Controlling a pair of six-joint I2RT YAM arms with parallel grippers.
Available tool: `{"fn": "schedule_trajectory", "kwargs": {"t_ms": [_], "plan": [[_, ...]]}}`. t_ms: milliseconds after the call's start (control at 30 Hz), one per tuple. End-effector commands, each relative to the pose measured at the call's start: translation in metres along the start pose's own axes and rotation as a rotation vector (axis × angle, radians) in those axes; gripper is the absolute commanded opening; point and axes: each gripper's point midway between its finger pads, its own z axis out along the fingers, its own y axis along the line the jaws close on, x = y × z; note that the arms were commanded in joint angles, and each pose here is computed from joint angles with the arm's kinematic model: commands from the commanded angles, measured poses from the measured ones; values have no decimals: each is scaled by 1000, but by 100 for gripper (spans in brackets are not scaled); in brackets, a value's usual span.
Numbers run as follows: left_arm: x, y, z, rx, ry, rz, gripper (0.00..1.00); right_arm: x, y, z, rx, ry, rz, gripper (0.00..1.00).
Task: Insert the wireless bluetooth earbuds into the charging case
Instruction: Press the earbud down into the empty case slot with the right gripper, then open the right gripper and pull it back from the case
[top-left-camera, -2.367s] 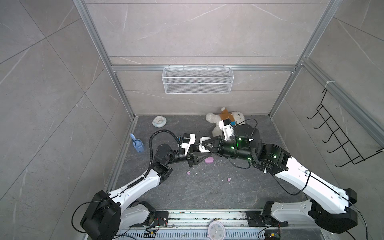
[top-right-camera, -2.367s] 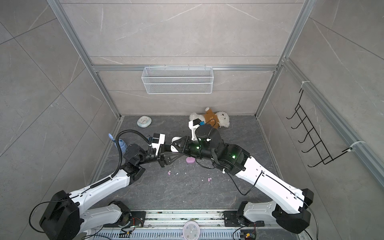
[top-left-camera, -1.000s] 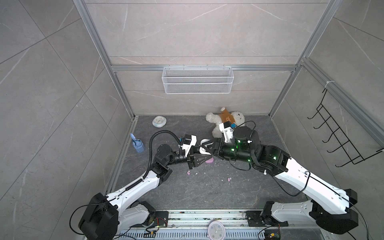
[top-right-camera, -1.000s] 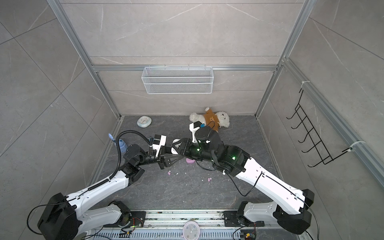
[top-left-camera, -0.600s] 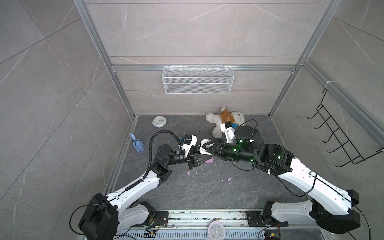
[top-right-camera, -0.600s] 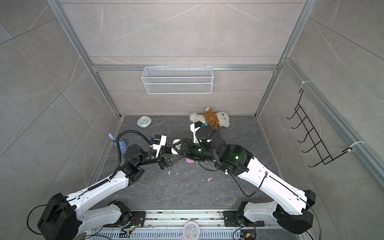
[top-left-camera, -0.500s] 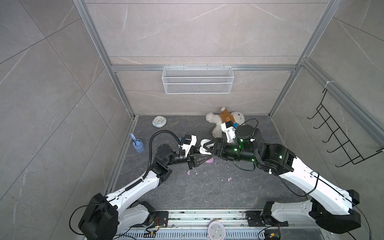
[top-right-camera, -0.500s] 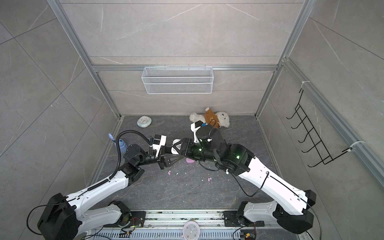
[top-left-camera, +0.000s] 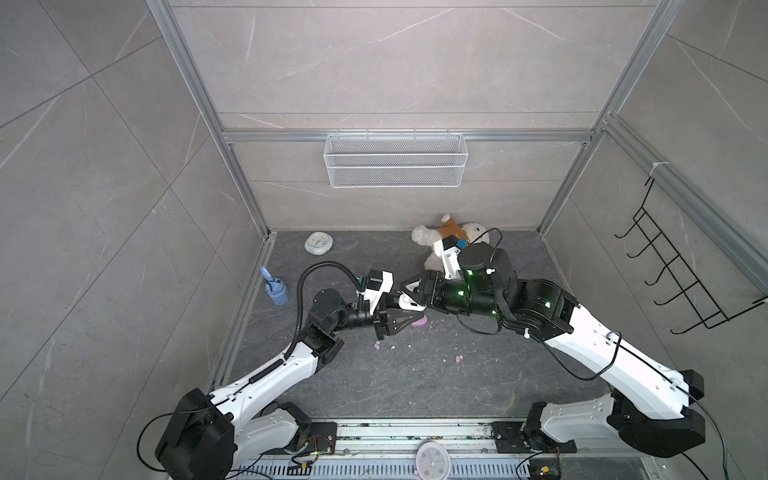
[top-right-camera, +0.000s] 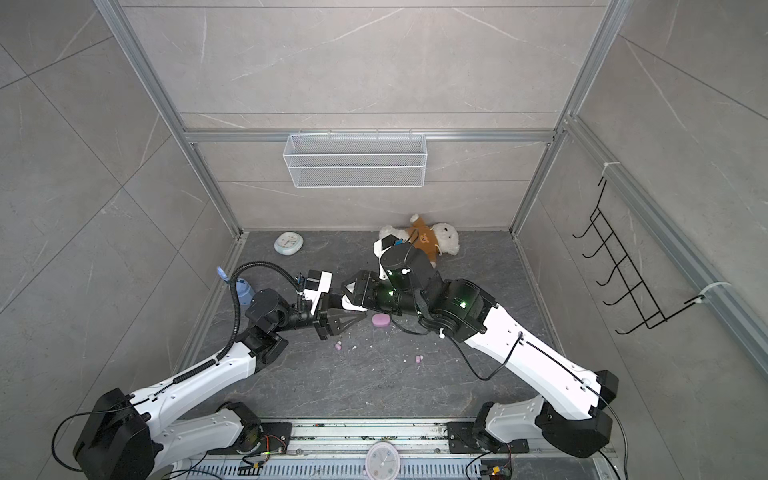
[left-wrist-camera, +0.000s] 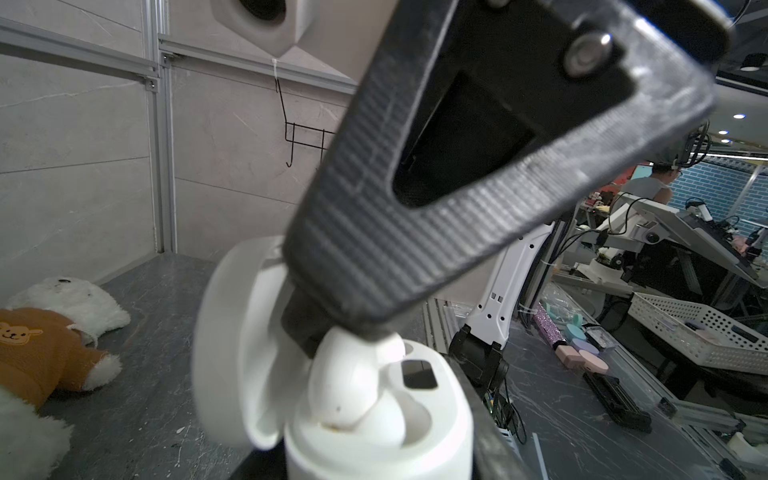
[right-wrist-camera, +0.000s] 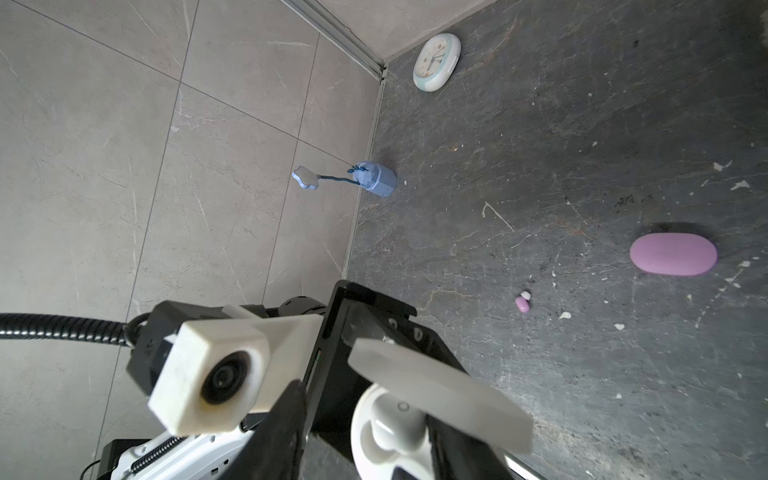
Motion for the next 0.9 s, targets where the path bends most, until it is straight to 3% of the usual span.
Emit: {"fn": "schedule_trajectory", "kwargs": {"t_ms": [0, 233, 667, 867], "plan": [[-47, -22, -2, 46, -110, 166, 15, 13, -9, 7, 39, 69, -19, 50], [-48, -22, -3, 43, -112, 168, 15, 12, -13, 7, 75, 73, -39, 51], [-41, -17, -2, 21, -90, 157, 15, -15, 8, -50, 128, 32, -146, 48], [-40, -21, -1, 32, -78, 158, 15, -35, -16, -34, 229, 54, -125, 46]]}}
